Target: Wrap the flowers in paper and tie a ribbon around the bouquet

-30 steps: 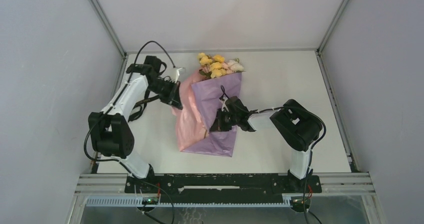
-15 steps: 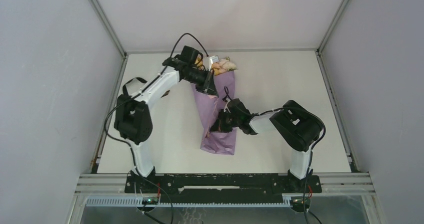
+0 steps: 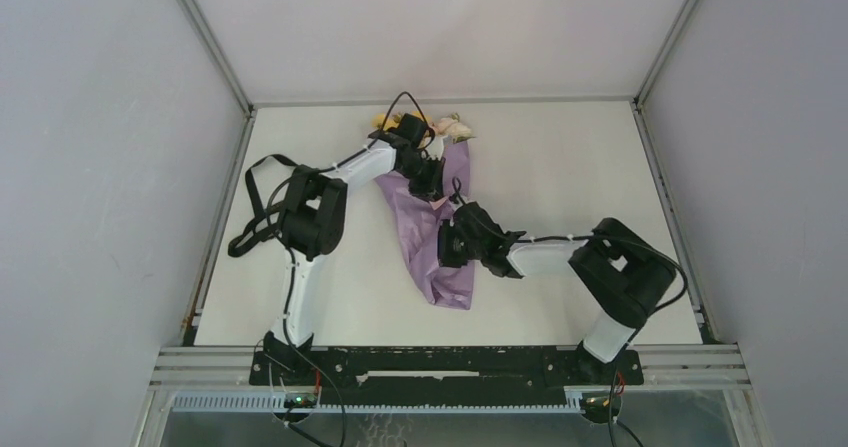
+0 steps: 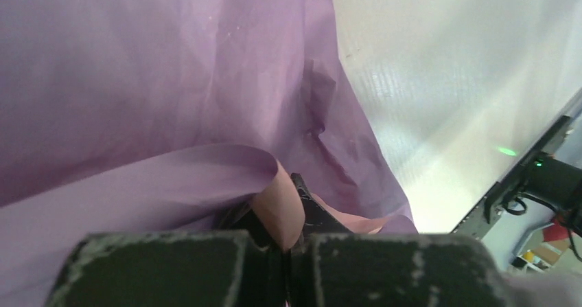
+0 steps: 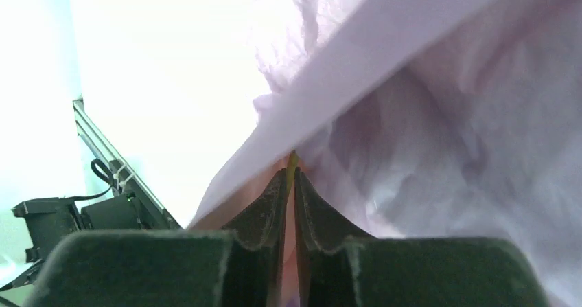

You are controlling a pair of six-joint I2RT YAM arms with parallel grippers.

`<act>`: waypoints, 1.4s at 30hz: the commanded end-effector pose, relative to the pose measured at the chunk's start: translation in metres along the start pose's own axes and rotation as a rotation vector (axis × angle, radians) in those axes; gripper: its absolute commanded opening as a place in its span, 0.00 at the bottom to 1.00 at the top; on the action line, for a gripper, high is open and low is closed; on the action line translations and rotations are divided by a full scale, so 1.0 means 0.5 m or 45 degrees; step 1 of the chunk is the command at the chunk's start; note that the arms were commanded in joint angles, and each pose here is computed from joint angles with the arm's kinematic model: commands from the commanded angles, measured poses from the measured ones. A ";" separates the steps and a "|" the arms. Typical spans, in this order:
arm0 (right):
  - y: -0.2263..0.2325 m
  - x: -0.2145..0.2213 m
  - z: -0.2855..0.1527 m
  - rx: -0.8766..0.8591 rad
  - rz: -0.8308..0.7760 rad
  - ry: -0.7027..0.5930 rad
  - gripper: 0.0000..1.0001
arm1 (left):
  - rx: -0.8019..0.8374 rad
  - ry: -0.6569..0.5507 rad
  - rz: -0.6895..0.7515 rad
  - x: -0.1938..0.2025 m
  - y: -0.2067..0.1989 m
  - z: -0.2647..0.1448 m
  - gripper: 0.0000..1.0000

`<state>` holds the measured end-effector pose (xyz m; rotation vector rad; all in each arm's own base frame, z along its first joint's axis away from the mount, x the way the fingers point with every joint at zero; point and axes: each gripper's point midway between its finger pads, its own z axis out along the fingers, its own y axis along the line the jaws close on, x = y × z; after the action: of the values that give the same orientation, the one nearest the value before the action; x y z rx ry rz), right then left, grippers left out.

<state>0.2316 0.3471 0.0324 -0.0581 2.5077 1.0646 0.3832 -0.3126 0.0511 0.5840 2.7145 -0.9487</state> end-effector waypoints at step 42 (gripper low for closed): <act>-0.056 -0.011 -0.079 0.095 0.062 -0.112 0.22 | -0.137 -0.103 0.215 -0.062 -0.063 0.067 0.00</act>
<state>0.2238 0.2984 0.0179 -0.0492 2.5512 0.9785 0.3742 -0.3626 0.0500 0.7372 2.6460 -0.8520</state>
